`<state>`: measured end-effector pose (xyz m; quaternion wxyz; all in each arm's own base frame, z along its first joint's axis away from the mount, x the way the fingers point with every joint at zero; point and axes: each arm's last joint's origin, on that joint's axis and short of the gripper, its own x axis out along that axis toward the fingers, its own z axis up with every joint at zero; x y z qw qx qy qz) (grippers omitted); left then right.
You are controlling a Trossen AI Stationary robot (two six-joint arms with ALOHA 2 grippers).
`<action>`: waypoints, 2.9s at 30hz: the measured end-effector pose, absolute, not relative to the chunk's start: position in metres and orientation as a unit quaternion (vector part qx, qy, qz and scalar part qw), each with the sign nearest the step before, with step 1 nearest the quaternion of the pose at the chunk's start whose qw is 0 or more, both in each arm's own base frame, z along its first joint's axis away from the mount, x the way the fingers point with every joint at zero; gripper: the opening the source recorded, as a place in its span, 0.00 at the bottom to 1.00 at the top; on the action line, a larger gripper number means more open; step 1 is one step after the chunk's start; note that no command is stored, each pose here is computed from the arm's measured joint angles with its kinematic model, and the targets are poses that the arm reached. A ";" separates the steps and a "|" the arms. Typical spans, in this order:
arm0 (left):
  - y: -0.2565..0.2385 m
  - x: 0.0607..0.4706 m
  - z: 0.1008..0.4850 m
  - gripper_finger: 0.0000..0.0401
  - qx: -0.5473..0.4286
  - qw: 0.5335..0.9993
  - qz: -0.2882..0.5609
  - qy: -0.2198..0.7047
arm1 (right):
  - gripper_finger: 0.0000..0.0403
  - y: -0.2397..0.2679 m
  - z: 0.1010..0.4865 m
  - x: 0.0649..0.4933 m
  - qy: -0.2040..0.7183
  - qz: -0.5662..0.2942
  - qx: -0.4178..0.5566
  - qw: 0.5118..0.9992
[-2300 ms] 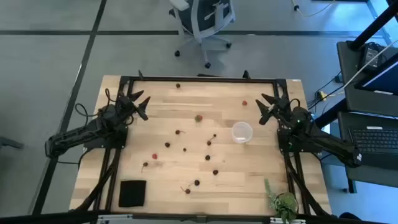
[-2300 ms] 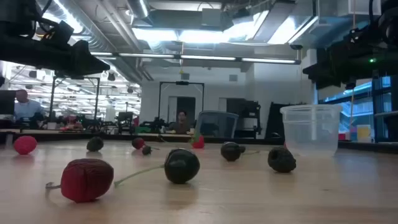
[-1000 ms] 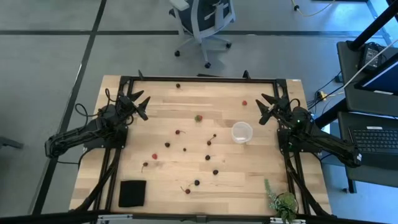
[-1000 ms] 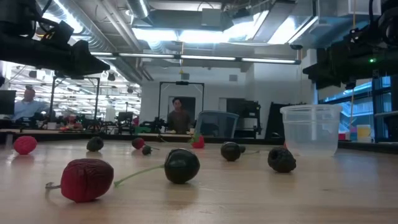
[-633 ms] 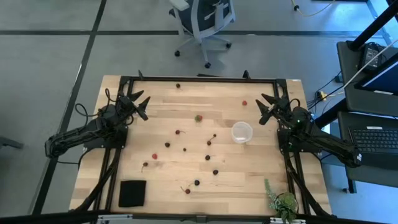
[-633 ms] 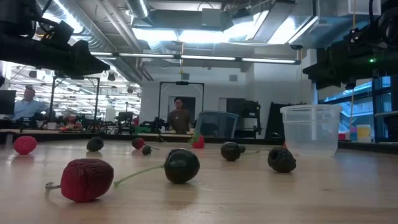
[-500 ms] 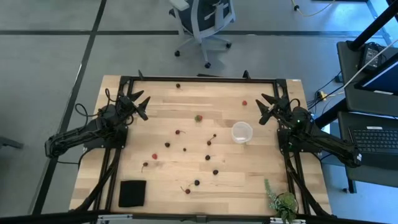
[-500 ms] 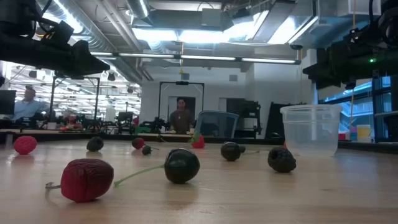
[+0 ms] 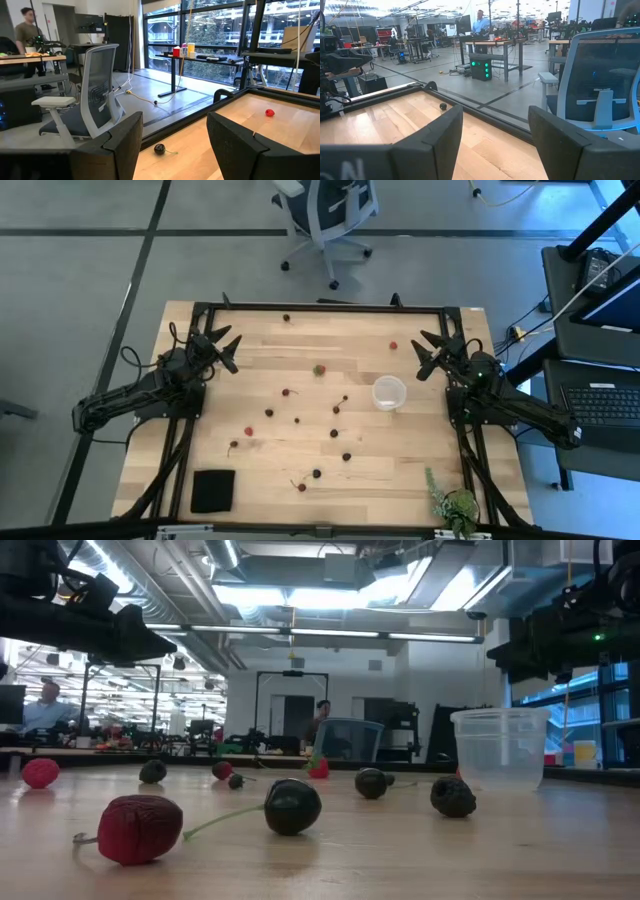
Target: Pick and placing Produce into tupperware
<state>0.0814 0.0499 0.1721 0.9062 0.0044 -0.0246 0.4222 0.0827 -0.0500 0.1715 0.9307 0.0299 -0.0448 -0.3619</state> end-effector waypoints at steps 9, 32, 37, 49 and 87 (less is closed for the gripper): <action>0.050 0.081 0.172 0.53 0.004 0.906 0.422 -0.025 | 0.56 -0.050 0.172 0.083 -0.045 -0.362 0.030 0.931; 0.050 0.081 0.172 0.53 0.004 0.906 0.422 -0.025 | 0.56 -0.050 0.171 0.083 -0.045 -0.362 0.030 0.931; 0.050 0.081 0.172 0.53 0.004 0.906 0.422 -0.024 | 0.56 -0.050 0.172 0.083 -0.047 -0.362 0.035 0.931; 0.050 0.081 0.172 0.53 0.004 0.906 0.422 -0.025 | 0.56 -0.049 0.171 0.083 -0.065 -0.345 0.085 0.933; 0.049 0.081 0.181 0.53 -0.009 0.905 0.419 -0.079 | 0.56 -0.126 0.290 0.194 0.441 -0.422 0.188 0.770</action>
